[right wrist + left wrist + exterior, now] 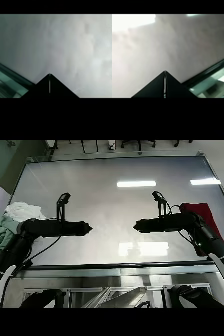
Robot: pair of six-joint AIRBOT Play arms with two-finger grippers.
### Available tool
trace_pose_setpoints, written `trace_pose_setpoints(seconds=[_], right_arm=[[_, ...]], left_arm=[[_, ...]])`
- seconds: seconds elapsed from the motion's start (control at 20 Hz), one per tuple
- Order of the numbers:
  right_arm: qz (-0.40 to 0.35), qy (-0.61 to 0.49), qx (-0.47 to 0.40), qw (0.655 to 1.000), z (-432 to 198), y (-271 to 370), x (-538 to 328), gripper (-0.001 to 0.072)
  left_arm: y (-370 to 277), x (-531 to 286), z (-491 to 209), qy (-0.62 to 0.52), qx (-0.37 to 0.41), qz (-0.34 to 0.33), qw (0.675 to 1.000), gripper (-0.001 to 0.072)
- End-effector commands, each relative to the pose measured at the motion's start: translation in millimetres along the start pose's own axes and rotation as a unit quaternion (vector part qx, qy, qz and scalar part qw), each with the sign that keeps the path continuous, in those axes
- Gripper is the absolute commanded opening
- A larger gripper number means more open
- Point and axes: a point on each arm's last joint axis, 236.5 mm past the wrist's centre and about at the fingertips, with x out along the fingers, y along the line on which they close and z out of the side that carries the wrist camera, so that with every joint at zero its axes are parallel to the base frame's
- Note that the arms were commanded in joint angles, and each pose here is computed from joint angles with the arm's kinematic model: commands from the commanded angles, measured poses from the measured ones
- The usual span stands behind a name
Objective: Fold the shirts.
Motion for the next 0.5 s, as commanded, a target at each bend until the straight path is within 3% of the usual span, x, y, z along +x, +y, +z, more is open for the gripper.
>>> trace_pose_setpoints(seconds=[0.0,0.2,0.35,0.4,0.45], right_arm=[[0.000,0.000,0.000,1.000,0,0,0,0.0021],[0.000,0.000,0.000,1.000,0,0,0,0.0021],[0.000,0.000,0.000,1.000,0,0,0,0.0021],[0.000,0.000,0.000,1.000,0,0,0,0.0021],[0.000,0.000,0.000,1.000,0,0,0,0.0021]], left_arm=[[77,-23,15,-0.023,-0.021,0.097,0.995,0.0016],[183,-82,32,-0.070,-0.061,0.234,0.968,0.0016],[254,-159,53,-0.098,-0.036,0.376,0.921,0.0017],[270,-179,61,-0.103,-0.028,0.410,0.906,0.0063],[285,-194,71,-0.105,-0.015,0.438,0.893,0.0378]])
